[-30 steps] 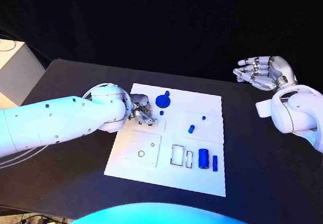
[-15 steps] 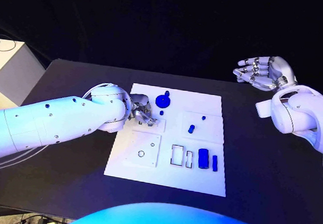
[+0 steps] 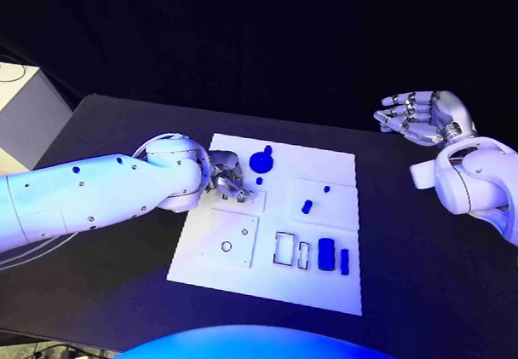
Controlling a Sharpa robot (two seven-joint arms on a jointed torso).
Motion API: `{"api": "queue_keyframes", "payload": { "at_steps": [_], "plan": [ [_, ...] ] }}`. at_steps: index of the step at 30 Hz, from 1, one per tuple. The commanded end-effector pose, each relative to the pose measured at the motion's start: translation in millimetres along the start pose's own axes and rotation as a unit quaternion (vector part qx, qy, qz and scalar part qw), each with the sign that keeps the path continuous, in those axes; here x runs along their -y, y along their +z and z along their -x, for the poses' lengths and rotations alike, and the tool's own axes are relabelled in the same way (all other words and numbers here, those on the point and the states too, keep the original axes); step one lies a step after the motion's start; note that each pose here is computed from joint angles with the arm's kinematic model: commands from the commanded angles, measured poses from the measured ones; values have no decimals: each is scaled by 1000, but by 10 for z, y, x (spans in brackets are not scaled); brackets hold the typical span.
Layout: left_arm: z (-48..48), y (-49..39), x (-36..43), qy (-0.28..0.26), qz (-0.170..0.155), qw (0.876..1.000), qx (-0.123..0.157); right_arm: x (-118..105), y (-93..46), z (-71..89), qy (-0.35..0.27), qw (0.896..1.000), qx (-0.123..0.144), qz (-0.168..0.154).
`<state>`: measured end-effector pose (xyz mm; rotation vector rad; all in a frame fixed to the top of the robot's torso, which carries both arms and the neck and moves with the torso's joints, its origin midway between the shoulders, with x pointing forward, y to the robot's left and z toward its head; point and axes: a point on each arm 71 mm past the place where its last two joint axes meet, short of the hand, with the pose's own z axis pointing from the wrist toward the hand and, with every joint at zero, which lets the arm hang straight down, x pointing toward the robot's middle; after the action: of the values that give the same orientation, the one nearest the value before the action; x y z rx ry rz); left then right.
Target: Assemble the parts on the task board
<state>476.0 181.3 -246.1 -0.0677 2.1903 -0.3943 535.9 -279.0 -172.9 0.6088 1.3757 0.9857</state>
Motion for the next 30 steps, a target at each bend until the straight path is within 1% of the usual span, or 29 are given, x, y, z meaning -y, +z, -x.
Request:
{"api": "queue_keyframes", "payload": {
  "at_steps": [1,9,17,24,30],
  "plan": [
    [-38,7,-2,0,-2,1000,-8,-7,-2,-1,0,1000,-1,7],
    [-29,-4,-13,0,-2,1000,-5,-3,-5,-1,1,1000,-1,6],
    [-12,-20,4,-1,-5,1000,-2,2,-8,0,1,1000,-2,6],
    [25,-40,16,-3,-8,1000,4,7,-11,0,1,1000,-2,5],
    [58,-58,11,-3,-8,1000,6,11,-13,1,1,1000,-1,5]
  ]
}}
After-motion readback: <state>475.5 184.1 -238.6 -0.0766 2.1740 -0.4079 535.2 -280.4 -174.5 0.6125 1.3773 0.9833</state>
